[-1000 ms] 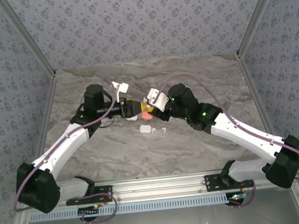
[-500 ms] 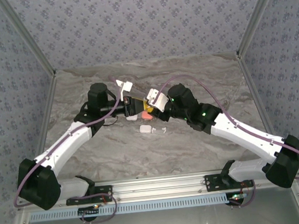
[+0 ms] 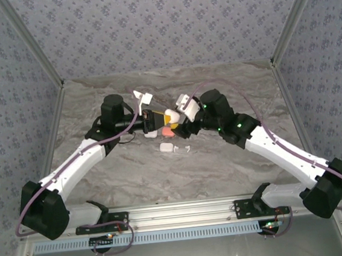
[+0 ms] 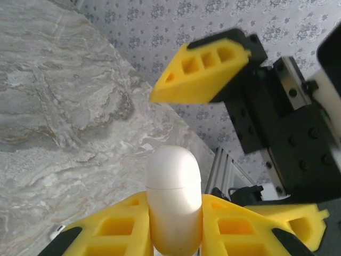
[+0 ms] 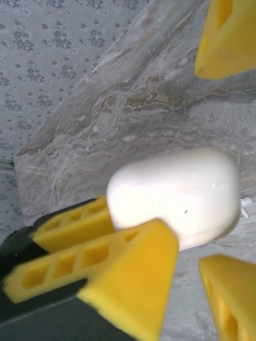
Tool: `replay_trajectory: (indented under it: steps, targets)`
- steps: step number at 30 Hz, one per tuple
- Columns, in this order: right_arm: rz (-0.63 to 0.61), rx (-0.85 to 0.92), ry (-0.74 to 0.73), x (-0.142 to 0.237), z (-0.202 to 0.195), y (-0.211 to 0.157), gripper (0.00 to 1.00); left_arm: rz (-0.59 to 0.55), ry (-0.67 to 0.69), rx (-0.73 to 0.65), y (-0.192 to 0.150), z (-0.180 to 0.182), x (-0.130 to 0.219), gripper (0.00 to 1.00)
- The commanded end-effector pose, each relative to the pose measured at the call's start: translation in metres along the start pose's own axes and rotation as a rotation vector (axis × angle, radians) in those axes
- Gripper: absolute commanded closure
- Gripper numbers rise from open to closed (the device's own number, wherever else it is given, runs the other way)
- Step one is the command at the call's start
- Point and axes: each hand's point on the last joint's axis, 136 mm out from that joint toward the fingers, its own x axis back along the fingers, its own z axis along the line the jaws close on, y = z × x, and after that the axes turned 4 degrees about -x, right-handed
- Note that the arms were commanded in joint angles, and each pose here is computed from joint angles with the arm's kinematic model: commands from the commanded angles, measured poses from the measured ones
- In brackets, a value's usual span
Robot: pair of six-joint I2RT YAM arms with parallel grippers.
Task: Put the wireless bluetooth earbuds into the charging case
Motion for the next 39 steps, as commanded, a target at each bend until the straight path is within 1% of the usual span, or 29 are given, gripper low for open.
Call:
replay_trajectory:
  steps: [1, 3, 6, 9, 12, 19, 24, 29, 39]
  targets:
    - [-0.094, -0.132, 0.145, 0.026, 0.009, 0.015, 0.06, -0.079, -0.007, -0.187, 0.020, -0.025, 0.008, 0.80]
    - [-0.137, -0.203, 0.197, 0.032, 0.006, 0.019, 0.04, -0.112, 0.005, -0.248, 0.022, -0.027, 0.010, 0.80]
    - [-0.173, -0.268, 0.248, 0.035, 0.003, 0.024, 0.04, -0.164, 0.004, -0.316, 0.026, -0.031, 0.013, 0.80]
    - [-0.183, -0.284, 0.255, 0.033, 0.001, 0.026, 0.06, -0.218, -0.004, -0.380, 0.031, -0.041, 0.018, 0.80]
    - [-0.183, -0.293, 0.260, 0.030, -0.001, 0.028, 0.11, -0.229, -0.003, -0.412, 0.032, -0.044, 0.019, 0.81]
    - [-0.187, -0.309, 0.238, 0.022, -0.009, 0.031, 0.14, -0.223, -0.010, -0.422, 0.030, -0.046, 0.018, 0.82]
    - [-0.184, -0.340, 0.207, 0.019, -0.020, 0.031, 0.21, -0.220, -0.014, -0.426, 0.029, -0.046, 0.018, 0.82]
    - [-0.161, -0.367, 0.181, 0.015, -0.030, 0.029, 0.25, -0.216, -0.019, -0.433, 0.027, -0.047, 0.017, 0.83]
    - [-0.160, -0.379, 0.177, 0.012, -0.039, 0.038, 0.26, -0.203, -0.018, -0.442, 0.025, -0.048, 0.015, 0.83]
